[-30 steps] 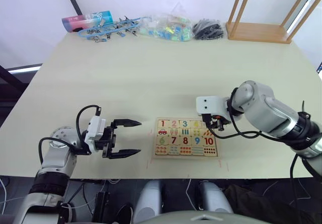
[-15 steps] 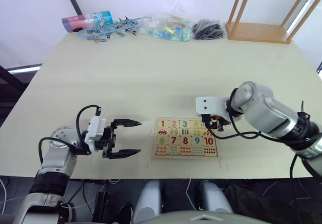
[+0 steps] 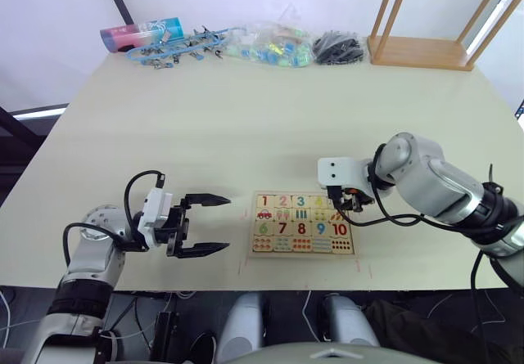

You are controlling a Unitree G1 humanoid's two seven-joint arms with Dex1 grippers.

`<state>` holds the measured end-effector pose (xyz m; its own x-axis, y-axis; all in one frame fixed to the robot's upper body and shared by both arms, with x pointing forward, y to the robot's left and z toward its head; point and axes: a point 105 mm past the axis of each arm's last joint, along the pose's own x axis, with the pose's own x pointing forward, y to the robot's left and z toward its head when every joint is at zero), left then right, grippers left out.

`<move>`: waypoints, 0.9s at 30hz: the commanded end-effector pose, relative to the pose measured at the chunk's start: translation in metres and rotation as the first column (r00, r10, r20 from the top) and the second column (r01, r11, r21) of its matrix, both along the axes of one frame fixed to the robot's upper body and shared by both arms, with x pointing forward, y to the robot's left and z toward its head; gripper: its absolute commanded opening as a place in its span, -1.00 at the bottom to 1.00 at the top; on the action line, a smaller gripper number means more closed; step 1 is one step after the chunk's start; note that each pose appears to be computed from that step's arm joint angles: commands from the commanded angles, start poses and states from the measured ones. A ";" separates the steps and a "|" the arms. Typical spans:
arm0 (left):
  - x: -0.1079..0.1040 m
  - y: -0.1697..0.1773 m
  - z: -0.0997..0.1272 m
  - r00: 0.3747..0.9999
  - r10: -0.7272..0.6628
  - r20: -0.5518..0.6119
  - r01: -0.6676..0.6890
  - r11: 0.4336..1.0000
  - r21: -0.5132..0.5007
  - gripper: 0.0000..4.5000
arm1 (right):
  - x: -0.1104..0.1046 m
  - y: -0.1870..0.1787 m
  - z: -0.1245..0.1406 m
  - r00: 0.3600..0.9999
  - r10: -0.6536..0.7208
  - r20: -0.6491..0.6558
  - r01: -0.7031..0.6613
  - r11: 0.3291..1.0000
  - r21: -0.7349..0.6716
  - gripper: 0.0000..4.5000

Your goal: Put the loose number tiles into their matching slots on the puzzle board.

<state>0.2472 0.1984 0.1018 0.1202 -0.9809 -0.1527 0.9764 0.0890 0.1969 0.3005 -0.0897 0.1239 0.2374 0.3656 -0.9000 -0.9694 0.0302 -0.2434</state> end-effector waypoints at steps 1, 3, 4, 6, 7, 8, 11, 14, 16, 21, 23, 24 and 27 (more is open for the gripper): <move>-0.002 -0.001 0.009 0.999 -0.039 0.038 0.038 0.999 0.007 1.00 | 0.000 0.001 0.003 1.000 0.014 0.015 -0.014 1.000 0.000 0.47; -0.002 -0.002 0.009 0.998 -0.040 0.038 0.040 0.999 0.007 1.00 | 0.002 0.001 0.003 1.000 0.005 0.021 -0.005 1.000 0.005 0.82; -0.002 -0.002 0.009 0.998 -0.041 0.038 0.041 0.999 0.007 1.00 | 0.002 0.000 0.004 1.000 -0.001 0.025 0.000 1.000 0.008 0.95; -0.002 -0.002 0.009 0.998 -0.042 0.037 0.042 0.999 0.007 1.00 | 0.003 -0.001 0.005 1.000 -0.004 0.027 0.004 1.000 0.010 0.95; -0.002 -0.002 0.010 0.998 -0.042 0.037 0.042 0.999 0.007 1.00 | 0.003 -0.001 0.006 1.000 -0.006 0.028 0.005 1.000 0.014 0.95; -0.002 -0.002 0.010 0.998 -0.042 0.037 0.042 0.999 0.008 1.00 | 0.003 -0.002 0.008 1.000 -0.007 0.029 0.006 1.000 0.020 0.95; -0.002 -0.002 0.011 0.998 -0.043 0.039 0.043 0.999 0.007 1.00 | 0.005 -0.002 0.014 0.999 -0.016 0.042 0.013 0.998 0.060 0.95; -0.002 -0.002 0.011 0.998 -0.043 0.040 0.042 0.999 0.007 1.00 | 0.006 -0.005 0.020 0.998 -0.037 0.054 0.031 0.993 0.116 0.95; -0.001 -0.002 0.012 0.998 -0.043 0.040 0.043 0.999 0.008 1.00 | 0.005 -0.008 0.023 0.997 -0.054 0.052 0.045 0.987 0.154 0.95; 0.001 -0.003 0.013 0.998 -0.047 0.040 0.046 0.999 0.011 1.00 | 0.005 -0.018 0.028 0.993 -0.106 0.057 0.087 0.961 0.264 0.85; 0.002 -0.003 0.014 0.998 -0.047 0.041 0.047 0.999 0.012 1.00 | 0.003 -0.024 0.027 0.991 -0.120 0.056 0.099 0.953 0.287 0.58; 0.002 -0.003 0.014 0.998 -0.048 0.040 0.047 0.999 0.013 1.00 | 0.003 -0.025 0.028 0.990 -0.130 0.056 0.105 0.941 0.322 0.38; 0.003 -0.003 0.014 0.998 -0.050 0.040 0.050 0.999 0.015 1.00 | 0.003 -0.029 0.029 0.986 -0.152 0.062 0.118 0.918 0.378 -0.20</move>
